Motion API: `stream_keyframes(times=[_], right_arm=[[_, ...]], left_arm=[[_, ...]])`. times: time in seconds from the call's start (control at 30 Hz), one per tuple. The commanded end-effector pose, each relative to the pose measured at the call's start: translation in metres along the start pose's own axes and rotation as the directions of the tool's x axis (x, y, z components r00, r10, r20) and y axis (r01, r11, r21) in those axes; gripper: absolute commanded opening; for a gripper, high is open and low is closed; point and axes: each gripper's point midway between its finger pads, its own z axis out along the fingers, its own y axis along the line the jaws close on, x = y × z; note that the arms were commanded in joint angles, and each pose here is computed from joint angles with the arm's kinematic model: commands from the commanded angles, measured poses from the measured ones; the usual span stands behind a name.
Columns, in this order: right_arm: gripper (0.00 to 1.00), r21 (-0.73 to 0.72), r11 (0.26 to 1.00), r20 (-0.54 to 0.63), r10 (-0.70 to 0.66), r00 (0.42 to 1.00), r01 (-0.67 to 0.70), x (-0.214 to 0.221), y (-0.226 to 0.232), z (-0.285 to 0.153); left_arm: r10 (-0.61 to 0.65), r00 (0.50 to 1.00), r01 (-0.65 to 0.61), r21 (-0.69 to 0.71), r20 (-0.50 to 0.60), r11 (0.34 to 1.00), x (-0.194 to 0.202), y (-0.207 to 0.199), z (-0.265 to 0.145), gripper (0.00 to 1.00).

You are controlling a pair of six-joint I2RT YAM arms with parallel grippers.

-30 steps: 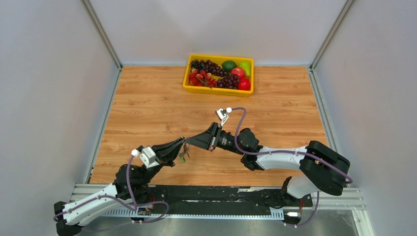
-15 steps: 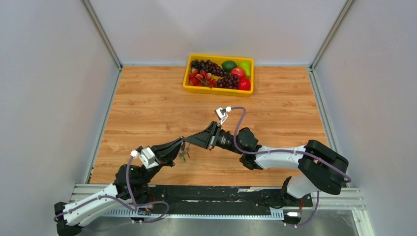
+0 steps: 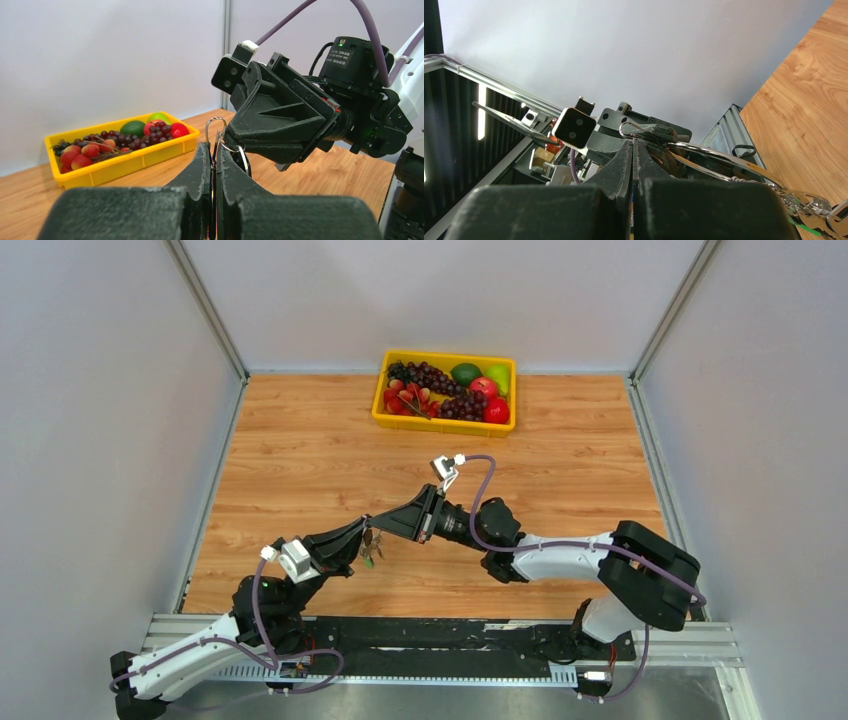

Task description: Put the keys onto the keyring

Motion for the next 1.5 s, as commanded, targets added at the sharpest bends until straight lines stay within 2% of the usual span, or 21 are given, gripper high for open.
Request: stream_keyframes(times=[0.0, 1.47], right_arm=[[0.00, -0.119, 0.992, 0.049, -0.029, 0.998, 0.034, -0.013, 0.036, 0.010], [0.00, -0.186, 0.966, 0.111, -0.159, 0.981, 0.177, -0.036, 0.088, 0.017]], left_arm=[[0.002, 1.000, -0.003, 0.060, 0.016, 0.998, -0.002, -0.011, 0.000, 0.01], [-0.015, 1.000, 0.016, 0.142, -0.003, 0.990, 0.001, -0.027, 0.002, 0.01]])
